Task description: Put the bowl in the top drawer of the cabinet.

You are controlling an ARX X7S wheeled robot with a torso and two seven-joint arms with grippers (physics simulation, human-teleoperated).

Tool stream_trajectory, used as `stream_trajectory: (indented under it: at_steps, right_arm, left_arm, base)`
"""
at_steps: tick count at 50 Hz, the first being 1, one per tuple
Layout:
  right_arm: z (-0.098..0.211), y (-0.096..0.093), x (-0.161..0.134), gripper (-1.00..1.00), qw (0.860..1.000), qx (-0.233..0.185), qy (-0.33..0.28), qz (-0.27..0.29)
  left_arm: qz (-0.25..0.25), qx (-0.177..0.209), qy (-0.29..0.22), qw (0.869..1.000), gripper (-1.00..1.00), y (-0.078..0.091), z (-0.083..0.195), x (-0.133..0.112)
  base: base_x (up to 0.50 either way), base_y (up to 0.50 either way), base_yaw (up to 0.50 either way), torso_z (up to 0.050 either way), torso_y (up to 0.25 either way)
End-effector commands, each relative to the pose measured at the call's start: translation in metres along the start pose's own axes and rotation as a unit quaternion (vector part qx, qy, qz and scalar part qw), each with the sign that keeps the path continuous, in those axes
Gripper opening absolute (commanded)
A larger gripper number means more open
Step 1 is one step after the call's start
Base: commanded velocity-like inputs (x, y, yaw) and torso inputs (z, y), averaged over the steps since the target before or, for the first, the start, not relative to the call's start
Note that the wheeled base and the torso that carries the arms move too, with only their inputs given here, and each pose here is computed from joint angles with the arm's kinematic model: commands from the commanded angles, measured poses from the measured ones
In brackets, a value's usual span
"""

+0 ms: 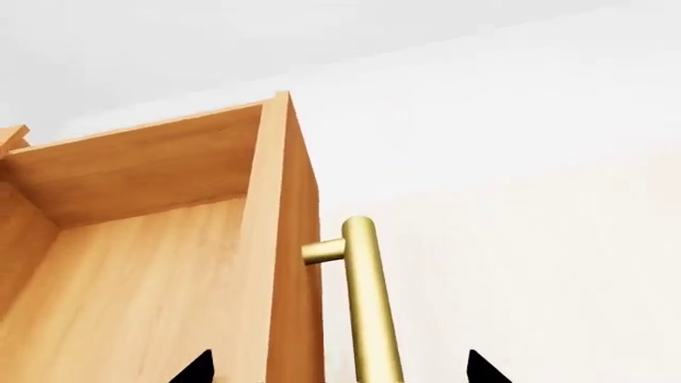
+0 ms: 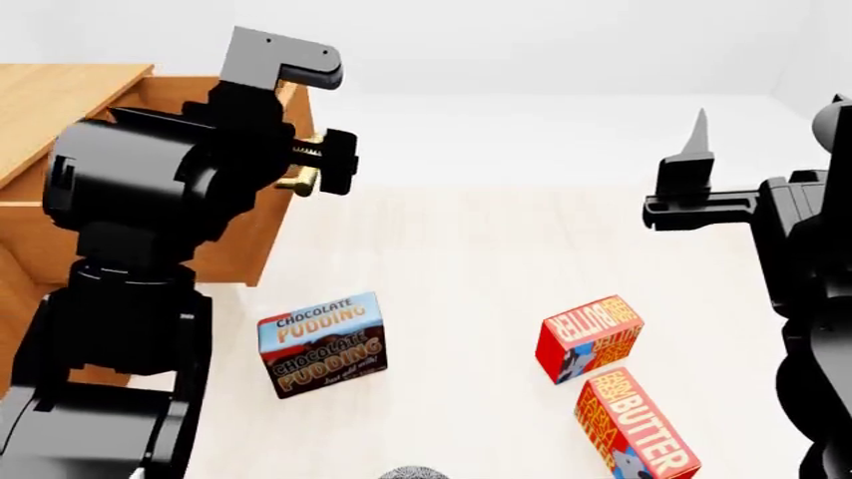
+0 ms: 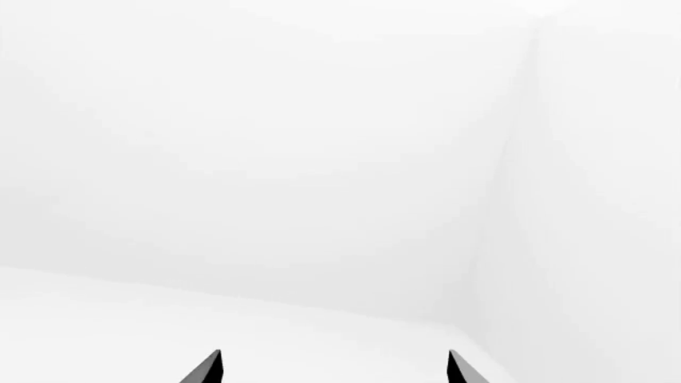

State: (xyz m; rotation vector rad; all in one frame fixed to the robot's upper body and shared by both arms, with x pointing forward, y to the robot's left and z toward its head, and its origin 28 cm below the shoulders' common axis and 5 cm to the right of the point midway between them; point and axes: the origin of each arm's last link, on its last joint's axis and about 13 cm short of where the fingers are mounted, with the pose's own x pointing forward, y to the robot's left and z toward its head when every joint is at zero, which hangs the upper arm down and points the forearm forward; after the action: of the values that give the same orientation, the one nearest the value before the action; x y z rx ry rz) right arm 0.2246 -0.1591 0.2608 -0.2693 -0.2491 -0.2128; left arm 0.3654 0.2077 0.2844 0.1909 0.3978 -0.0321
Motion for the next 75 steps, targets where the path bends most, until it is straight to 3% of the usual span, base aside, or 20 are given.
stream_trajectory:
  at_steps: [1, 5, 11, 16, 23, 35, 46, 57, 75]
  right_arm:
    - [0.001, 0.0, -0.001, 1.0, 1.0, 0.002, -0.001, -0.001]
    - [0.001, -0.001, -0.001, 1.0, 1.0, 0.002, -0.002, -0.001]
    - [0.002, -0.001, -0.002, 1.0, 1.0, 0.002, -0.003, 0.0]
    - [0.001, -0.001, -0.002, 1.0, 1.0, 0.003, -0.003, -0.002]
    - [0.001, -0.002, -0.003, 1.0, 1.0, 0.004, -0.004, -0.002]
    - [0.0, -0.004, -0.004, 1.0, 1.0, 0.006, -0.003, -0.007]
    - [0.0, -0.004, -0.004, 1.0, 1.0, 0.006, -0.003, -0.007]
    - [-0.002, -0.005, -0.005, 1.0, 1.0, 0.008, -0.001, -0.009]
    - [-0.004, -0.004, -0.004, 1.0, 1.0, 0.009, 0.001, -0.009]
  left_arm:
    - [-0.088, -0.032, -0.125, 0.988, 1.0, -0.013, 0.06, -0.027]
    - [-0.053, -0.015, -0.153, 0.987, 1.0, -0.006, 0.07, -0.034]
    - [-0.045, -0.005, -0.17, 0.984, 1.0, -0.001, 0.078, -0.046]
    - [-0.057, 0.002, -0.175, 0.983, 1.0, -0.004, 0.076, -0.051]
    - [-0.113, 0.023, -0.183, 0.976, 1.0, -0.017, 0.064, -0.056]
    - [-0.22, 0.049, -0.191, 0.956, 1.0, -0.033, 0.031, -0.072]
    - [-0.278, 0.091, -0.184, 0.938, 1.0, -0.047, -0.002, -0.092]
    - [-0.307, 0.118, -0.157, 0.931, 1.0, -0.051, -0.036, -0.104]
    - [-0.322, 0.154, -0.09, 0.93, 1.0, -0.051, -0.096, -0.105]
  base:
    - [0.0, 0.0, 0.0, 0.0, 0.0]
    - [0.0, 0.0, 0.0, 0.0, 0.0]
    - [0.0, 0.0, 0.0, 0.0, 0.0]
    - [0.0, 0.0, 0.0, 0.0, 0.0]
    - [0.0, 0.0, 0.0, 0.0, 0.0]
    - [0.0, 0.0, 0.0, 0.0, 0.0]
    - [0.0, 0.0, 0.0, 0.0, 0.0]
    - [0.0, 0.0, 0.0, 0.0, 0.0]
    - [0.0, 0.0, 0.0, 0.0, 0.0]
